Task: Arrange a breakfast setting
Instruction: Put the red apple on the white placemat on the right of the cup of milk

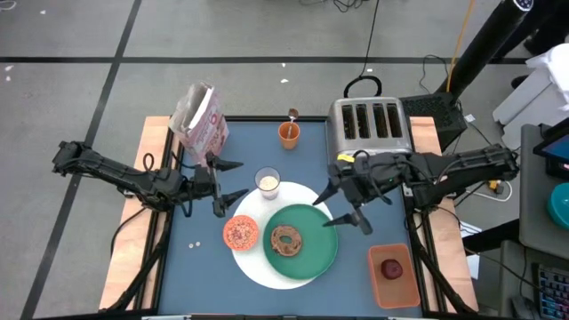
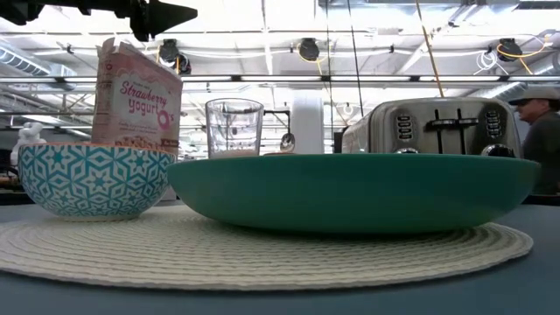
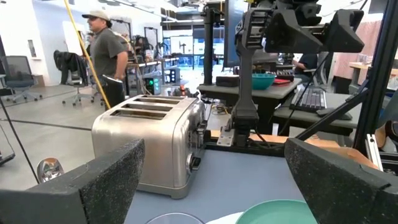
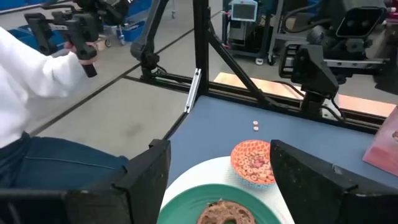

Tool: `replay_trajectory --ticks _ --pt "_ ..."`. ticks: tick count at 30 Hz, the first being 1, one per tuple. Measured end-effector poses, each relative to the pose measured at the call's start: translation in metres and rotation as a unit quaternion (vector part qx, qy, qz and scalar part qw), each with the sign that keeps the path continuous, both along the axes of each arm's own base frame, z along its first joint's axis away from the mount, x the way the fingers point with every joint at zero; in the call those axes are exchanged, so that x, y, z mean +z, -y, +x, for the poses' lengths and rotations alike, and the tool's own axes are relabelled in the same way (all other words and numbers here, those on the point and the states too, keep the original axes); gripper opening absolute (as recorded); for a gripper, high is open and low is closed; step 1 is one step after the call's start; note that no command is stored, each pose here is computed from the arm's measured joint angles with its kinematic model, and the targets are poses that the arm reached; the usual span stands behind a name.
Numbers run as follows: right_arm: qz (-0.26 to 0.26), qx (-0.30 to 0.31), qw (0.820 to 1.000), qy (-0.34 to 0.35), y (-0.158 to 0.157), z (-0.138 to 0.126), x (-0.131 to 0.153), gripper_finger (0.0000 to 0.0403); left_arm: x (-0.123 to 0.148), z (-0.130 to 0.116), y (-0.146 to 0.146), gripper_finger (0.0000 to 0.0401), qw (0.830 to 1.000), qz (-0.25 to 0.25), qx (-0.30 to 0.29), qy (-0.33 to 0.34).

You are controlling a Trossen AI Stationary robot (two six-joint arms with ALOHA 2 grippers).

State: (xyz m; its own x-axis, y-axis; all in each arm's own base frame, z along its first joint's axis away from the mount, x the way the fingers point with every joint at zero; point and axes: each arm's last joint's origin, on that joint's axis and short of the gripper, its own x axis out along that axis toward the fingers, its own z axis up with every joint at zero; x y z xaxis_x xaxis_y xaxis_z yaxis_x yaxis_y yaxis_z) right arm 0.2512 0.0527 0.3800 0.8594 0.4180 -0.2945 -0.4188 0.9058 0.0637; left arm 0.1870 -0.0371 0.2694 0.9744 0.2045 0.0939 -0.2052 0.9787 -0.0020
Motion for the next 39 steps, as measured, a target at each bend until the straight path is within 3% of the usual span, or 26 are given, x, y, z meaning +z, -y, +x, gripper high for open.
replay_trajectory --ticks 8,16,20,23,29,34,39 --pt "-0.011 0.004 1.000 0.006 0.000 0.000 0.000 0.0274 0.000 0.000 0.000 0.0392 1.000 -0.001 0.000 0.000" --pt "0.001 -0.005 1.000 -0.001 0.000 0.000 0.000 0.0350 0.000 0.000 0.000 0.0392 1.000 -0.003 0.000 0.001" --pt "-0.032 -0.005 0.999 -0.016 0.002 -0.004 -0.004 0.0375 0.000 0.000 0.000 0.0392 1.000 -0.003 0.000 0.001" --pt "-0.054 -0.001 0.996 -0.070 0.001 -0.015 -0.012 0.0381 0.000 0.000 0.000 0.0392 1.000 -0.004 0.000 0.001" --pt "-0.069 -0.051 0.968 -0.234 -0.009 -0.044 -0.032 0.0381 0.000 0.000 0.000 0.0392 1.000 -0.005 0.000 0.001" --pt "-0.024 -0.062 0.941 -0.330 -0.027 -0.064 -0.040 0.0381 0.000 0.000 0.000 0.0392 1.000 -0.010 -0.001 0.002" --pt "0.009 -0.099 0.898 -0.428 -0.041 -0.081 -0.049 0.0380 0.000 0.000 0.000 0.0392 1.000 -0.011 -0.001 0.002"
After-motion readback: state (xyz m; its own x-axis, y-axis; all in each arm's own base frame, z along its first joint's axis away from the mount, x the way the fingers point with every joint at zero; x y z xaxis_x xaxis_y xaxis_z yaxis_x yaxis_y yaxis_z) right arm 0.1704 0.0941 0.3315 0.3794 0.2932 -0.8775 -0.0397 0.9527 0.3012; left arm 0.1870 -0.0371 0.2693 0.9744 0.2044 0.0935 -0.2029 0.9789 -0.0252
